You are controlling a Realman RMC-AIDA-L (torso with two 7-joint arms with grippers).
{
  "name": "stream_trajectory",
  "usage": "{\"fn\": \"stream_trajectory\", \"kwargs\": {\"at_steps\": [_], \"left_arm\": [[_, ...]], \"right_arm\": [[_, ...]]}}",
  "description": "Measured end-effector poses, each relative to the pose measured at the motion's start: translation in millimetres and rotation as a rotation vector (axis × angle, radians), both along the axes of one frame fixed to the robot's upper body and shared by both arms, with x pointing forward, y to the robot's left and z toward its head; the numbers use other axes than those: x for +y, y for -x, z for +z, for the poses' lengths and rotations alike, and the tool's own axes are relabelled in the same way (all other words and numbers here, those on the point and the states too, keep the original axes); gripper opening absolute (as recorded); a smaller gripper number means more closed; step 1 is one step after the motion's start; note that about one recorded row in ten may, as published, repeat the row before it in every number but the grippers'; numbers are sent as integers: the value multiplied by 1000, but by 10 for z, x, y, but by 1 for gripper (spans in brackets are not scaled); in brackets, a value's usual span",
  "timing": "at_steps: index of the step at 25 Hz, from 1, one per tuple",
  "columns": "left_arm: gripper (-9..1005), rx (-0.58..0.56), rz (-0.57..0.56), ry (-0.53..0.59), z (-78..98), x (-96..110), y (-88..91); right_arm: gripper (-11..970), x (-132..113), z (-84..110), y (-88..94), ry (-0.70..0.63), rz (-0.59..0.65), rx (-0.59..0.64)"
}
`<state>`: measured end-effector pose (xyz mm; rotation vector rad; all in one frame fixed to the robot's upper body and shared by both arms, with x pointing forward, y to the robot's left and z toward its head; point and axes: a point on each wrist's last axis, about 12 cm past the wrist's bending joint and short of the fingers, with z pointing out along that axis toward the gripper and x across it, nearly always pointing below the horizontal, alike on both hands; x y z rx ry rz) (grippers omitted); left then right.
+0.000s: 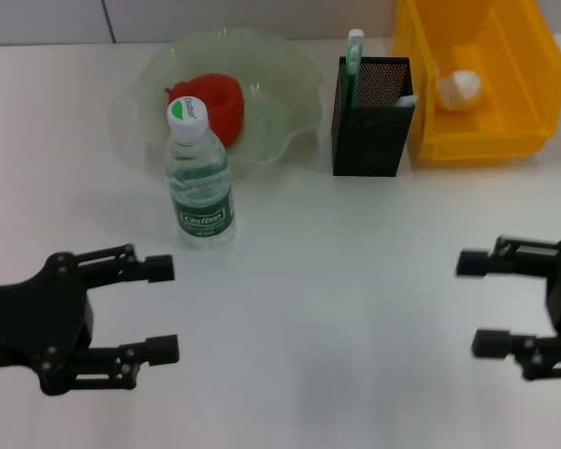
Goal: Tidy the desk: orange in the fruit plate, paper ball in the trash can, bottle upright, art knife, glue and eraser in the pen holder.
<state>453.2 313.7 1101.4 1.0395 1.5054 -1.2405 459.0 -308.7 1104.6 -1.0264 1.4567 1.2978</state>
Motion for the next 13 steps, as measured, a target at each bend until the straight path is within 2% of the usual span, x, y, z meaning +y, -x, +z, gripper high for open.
{"fn": "stream_trajectory", "kwargs": {"at_steps": [3, 5, 13], "left_arm": [[693, 23, 19, -10, -61, 21, 59], [792, 30, 17, -13, -73, 19, 66], [791, 31, 16, -32, -143, -48, 70]], "right_arm": [[759, 104, -63, 8, -3, 12, -12], [759, 118, -74, 3, -3, 10, -15], [759, 200, -96, -76, 2, 16, -8]]}}
